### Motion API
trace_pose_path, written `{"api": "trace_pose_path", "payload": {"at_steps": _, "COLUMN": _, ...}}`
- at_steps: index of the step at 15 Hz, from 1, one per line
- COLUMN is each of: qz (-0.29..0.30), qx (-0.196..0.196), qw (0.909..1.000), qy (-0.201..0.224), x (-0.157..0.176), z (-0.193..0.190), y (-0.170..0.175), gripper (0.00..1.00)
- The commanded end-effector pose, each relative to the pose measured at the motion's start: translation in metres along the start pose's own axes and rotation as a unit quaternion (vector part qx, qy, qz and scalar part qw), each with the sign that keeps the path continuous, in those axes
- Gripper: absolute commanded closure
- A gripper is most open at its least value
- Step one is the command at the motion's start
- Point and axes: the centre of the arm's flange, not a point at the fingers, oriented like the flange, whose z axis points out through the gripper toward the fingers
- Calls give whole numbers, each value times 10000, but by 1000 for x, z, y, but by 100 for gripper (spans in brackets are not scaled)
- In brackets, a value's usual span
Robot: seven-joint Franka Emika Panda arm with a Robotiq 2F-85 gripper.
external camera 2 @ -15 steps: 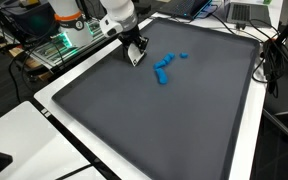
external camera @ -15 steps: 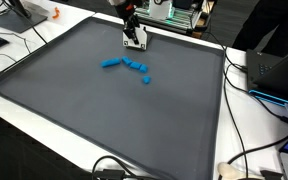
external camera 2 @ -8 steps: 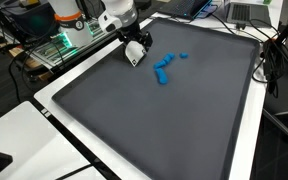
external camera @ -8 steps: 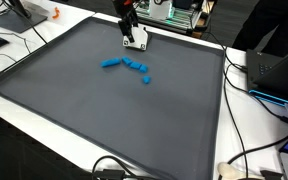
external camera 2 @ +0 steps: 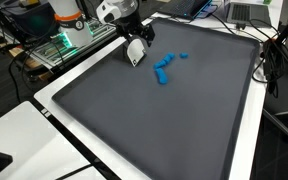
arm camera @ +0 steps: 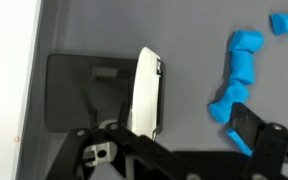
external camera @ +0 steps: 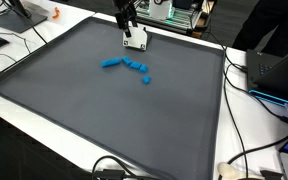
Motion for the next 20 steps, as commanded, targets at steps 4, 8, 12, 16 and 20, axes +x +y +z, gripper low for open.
{"api": "trace_pose_path", "payload": {"at_steps": 4, "qz": -15, "qx": -117, "qw": 9995, "qy": 292, "x": -15, "z": -40, "y": 2, "gripper": 0}}
{"api": "trace_pose_path", "payload": {"at_steps": 8, "qz": -307, "qx": -273, "qw": 9981, "qy": 462, "x": -31, "z": -57, "y": -10, "gripper": 0}}
{"api": "trace_pose_path", "payload": {"at_steps": 12, "qz": -1314, "qx": -435, "qw": 9854, "qy": 990, "x": -49, "z": -73, "y": -28, "gripper": 0}}
{"api": "trace_pose_path", "payload": {"at_steps": 16, "qz": -2407, "qx": -397, "qw": 9590, "qy": 1442, "x": -76, "z": -92, "y": -51, "gripper": 0}}
{"api": "trace_pose_path", "payload": {"at_steps": 20, "qz": -3430, "qx": -468, "qw": 9224, "qy": 1713, "x": -99, "z": -107, "y": -75, "gripper": 0}}
